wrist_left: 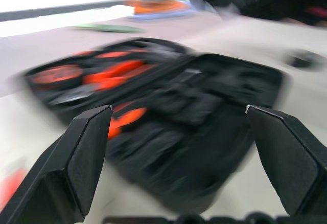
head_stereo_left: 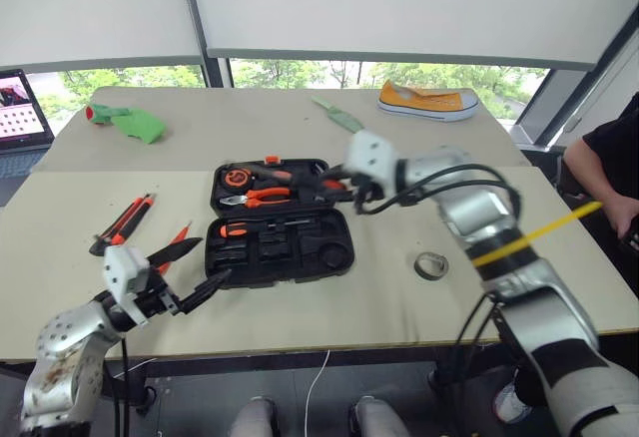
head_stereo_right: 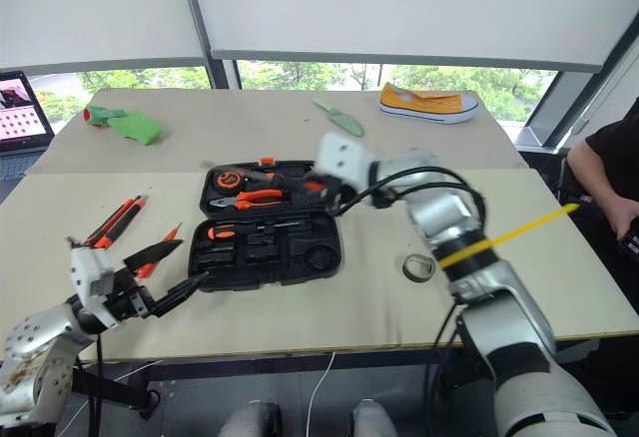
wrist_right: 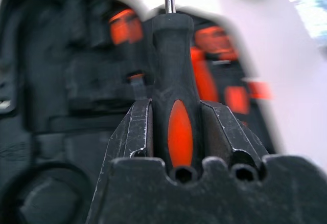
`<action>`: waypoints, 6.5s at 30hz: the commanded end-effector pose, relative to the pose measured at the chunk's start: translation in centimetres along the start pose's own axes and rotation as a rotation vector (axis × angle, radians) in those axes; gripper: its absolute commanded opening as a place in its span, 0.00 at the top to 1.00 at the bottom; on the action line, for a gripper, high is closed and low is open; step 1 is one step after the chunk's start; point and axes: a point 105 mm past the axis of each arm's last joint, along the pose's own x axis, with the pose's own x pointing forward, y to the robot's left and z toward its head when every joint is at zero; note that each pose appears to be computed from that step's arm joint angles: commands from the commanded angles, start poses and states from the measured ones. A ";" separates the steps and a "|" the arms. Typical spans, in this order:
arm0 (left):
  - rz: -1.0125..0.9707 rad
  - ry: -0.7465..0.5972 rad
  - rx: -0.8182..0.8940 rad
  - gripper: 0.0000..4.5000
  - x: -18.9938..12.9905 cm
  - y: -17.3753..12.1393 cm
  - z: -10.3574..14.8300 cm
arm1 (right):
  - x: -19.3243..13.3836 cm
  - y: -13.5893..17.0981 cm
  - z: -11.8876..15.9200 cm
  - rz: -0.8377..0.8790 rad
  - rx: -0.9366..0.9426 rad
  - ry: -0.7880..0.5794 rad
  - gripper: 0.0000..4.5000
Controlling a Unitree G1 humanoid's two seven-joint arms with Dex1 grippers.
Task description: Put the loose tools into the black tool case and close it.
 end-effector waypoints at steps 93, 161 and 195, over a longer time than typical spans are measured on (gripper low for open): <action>0.686 0.335 -0.074 0.00 -17.4 6.7 -1.7 | -11.9 8.7 -0.8 -0.295 0.273 -0.565 0.19; -0.774 0.536 0.521 0.90 12.7 0.5 -1.6 | -14.6 7.8 0.9 -0.246 0.152 -0.420 0.00; -0.577 0.239 0.254 0.96 13.6 0.2 -1.0 | -14.6 8.7 0.2 -0.240 0.208 -0.399 0.00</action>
